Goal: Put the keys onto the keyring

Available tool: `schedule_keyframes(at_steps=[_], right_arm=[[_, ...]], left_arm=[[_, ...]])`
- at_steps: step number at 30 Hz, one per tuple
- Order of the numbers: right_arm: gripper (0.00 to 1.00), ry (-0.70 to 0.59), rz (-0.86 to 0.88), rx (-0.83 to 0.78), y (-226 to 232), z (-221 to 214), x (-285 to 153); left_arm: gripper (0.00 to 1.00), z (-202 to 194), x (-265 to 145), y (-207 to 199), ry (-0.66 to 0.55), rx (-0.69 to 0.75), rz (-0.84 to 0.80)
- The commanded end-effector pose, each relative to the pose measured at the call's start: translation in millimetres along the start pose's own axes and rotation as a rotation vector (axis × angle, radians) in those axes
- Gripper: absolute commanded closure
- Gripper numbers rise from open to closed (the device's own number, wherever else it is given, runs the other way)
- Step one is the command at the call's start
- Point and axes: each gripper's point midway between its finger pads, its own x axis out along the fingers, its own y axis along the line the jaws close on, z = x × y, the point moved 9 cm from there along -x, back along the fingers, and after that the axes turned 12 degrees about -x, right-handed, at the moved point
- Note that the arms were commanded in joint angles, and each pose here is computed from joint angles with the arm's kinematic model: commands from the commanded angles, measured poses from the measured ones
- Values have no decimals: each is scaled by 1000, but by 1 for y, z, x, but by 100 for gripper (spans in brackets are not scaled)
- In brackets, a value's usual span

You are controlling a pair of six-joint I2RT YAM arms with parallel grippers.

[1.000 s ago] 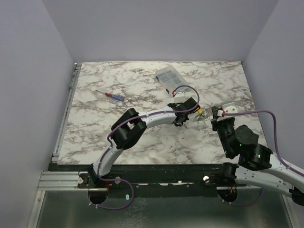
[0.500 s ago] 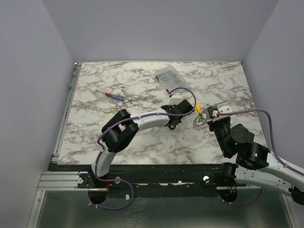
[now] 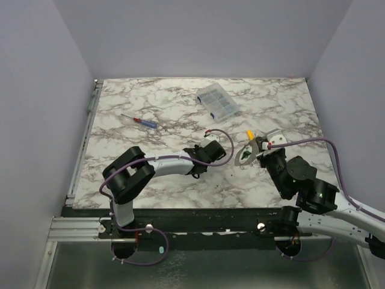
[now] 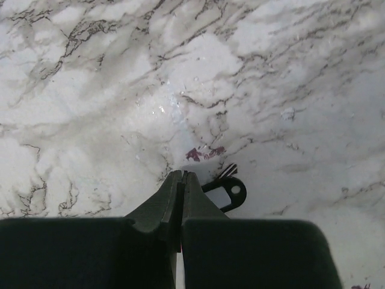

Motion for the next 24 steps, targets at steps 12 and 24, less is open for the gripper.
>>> schedule_keyframes(at_steps=[12,24], right_arm=[[99,-23,30,-27,10,2,7],[99,-11,30,-44,13,1,10]], left_arm=[[100,1,-46,22,-96,242,-217],[100,10,0,13,-68,195,-89]])
